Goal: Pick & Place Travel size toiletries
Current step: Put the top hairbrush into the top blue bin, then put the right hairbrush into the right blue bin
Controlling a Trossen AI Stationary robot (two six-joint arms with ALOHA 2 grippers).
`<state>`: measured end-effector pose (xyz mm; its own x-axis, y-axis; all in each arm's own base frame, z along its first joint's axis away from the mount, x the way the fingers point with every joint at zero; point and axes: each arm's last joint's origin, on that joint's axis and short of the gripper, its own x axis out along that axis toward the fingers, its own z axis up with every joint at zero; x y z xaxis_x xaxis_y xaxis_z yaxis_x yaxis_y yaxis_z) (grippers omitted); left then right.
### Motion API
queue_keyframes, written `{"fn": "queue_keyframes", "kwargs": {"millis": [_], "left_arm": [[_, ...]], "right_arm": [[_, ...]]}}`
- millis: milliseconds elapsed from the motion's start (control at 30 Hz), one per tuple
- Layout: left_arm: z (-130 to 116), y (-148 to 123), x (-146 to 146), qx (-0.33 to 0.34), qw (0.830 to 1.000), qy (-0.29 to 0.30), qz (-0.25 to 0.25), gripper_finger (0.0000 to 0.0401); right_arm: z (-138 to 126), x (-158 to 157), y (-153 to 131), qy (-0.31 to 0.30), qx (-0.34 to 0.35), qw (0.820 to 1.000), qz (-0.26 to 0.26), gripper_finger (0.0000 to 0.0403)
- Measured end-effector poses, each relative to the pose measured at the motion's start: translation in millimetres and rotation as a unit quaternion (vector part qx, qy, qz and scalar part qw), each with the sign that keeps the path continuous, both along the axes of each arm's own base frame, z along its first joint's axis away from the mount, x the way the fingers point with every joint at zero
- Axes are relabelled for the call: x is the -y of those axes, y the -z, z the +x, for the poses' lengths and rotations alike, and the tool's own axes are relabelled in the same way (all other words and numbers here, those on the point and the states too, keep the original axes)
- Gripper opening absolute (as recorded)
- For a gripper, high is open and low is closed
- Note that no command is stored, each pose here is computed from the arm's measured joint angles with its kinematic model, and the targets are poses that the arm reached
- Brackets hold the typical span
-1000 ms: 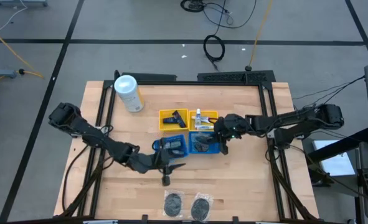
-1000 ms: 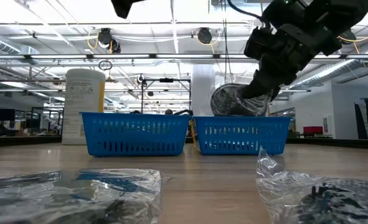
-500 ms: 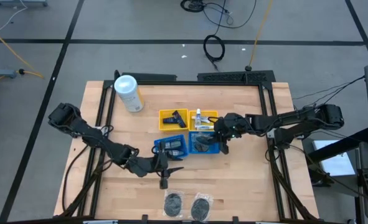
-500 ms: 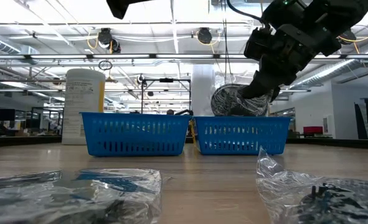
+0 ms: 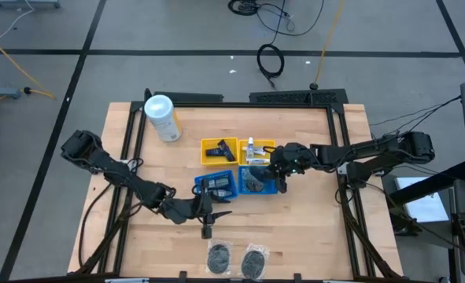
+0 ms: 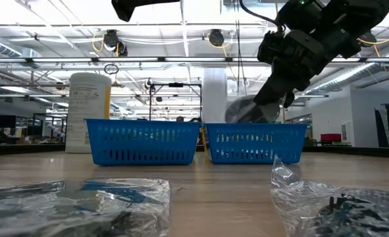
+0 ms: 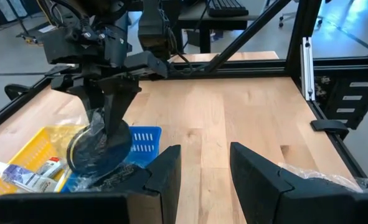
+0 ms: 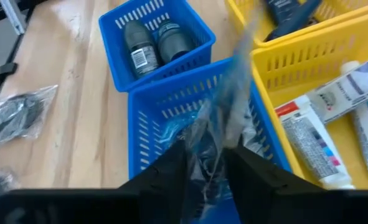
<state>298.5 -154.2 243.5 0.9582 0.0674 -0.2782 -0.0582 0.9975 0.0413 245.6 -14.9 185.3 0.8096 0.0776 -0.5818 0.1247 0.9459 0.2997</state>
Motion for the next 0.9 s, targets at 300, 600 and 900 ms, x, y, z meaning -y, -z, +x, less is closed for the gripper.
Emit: {"fn": "queue_keyframes", "kwargs": {"millis": [300,600,900], "left_arm": [[0,0,0,-0.002,1.0,-0.001,0.001,0.0136],[0,0,-1,-0.002,1.0,-0.001,0.001,0.0136],[0,2,-1,-0.007,1.0,-0.001,0.004,0.0136]], "right_arm": [[0,0,0,0.001,0.0,1.0,0.012,0.0176],[5,0,-12,-0.015,0.065,0.998,-0.015,0.0205],[8,-24,-25,-0.064,0.124,0.99,-0.015,0.0197]]}}
